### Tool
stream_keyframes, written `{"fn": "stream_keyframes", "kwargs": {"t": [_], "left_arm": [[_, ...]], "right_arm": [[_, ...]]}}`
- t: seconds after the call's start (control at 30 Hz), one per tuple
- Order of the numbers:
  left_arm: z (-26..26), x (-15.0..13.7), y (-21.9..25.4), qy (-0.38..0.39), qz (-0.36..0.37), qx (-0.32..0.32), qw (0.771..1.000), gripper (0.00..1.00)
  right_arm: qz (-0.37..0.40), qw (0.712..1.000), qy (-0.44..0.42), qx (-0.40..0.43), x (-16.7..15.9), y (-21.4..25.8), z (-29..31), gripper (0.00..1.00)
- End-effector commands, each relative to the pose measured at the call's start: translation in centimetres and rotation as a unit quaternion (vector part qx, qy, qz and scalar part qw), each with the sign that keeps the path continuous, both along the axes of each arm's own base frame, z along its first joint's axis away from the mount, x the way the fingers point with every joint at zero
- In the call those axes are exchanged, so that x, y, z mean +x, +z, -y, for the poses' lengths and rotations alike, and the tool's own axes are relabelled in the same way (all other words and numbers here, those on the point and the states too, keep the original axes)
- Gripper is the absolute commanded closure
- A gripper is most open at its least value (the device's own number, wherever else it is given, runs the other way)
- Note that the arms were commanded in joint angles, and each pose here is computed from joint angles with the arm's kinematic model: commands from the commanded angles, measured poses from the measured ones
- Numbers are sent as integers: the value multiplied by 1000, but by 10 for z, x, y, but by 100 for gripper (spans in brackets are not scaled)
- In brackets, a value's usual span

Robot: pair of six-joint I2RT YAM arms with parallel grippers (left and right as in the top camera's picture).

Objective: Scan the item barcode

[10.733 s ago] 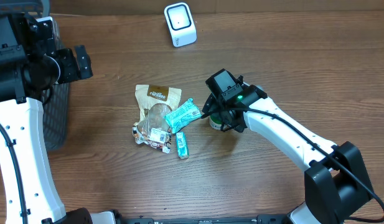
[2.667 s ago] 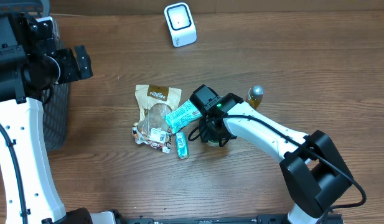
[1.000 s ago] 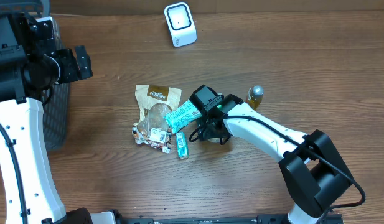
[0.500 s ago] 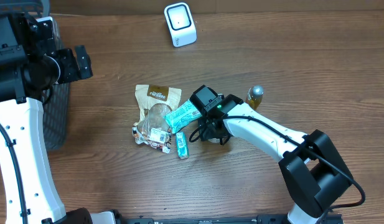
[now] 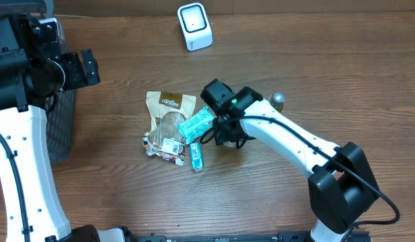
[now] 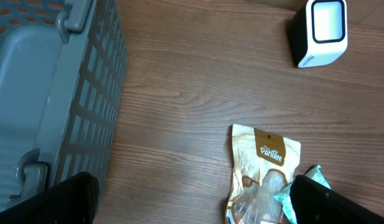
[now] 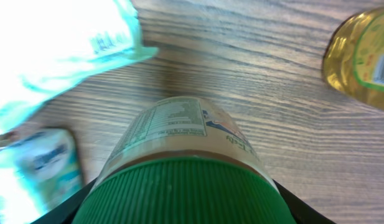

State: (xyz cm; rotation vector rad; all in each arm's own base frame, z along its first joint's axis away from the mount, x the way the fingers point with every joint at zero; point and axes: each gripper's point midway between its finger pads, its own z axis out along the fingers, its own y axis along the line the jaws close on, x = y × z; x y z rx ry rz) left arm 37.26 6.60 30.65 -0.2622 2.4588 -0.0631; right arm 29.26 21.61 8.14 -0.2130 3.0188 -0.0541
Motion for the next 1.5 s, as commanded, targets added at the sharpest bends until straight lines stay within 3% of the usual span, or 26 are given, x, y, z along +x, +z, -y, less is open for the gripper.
{"fn": "stream_keyframes", "kwargs": {"t": [0.0, 0.47, 0.63, 0.83, 0.97, 1.23, 1.47], "left_arm": [[0, 2, 4, 2, 5, 0, 1000, 0], [0, 2, 4, 2, 5, 0, 1000, 0], [0, 2, 4, 2, 5, 0, 1000, 0], [0, 2, 4, 2, 6, 0, 1000, 0], [0, 2, 4, 2, 5, 0, 1000, 1], [0, 2, 4, 2, 6, 0, 1000, 1], [0, 2, 4, 2, 5, 0, 1000, 0]], "right_arm": [[11, 999, 1, 38, 9, 26, -16, 38], [-50, 985, 25, 160, -6, 75, -53, 37], [-121, 960, -11, 252, -8, 91, -49, 37], [-188, 902, -52, 386, -2, 124, -48, 40], [-208, 878, -63, 426, 0, 136, -47, 33], [-255, 843, -108, 462, -4, 153, -55, 30], [-259, 841, -118, 460, -4, 153, -55, 33]]}}
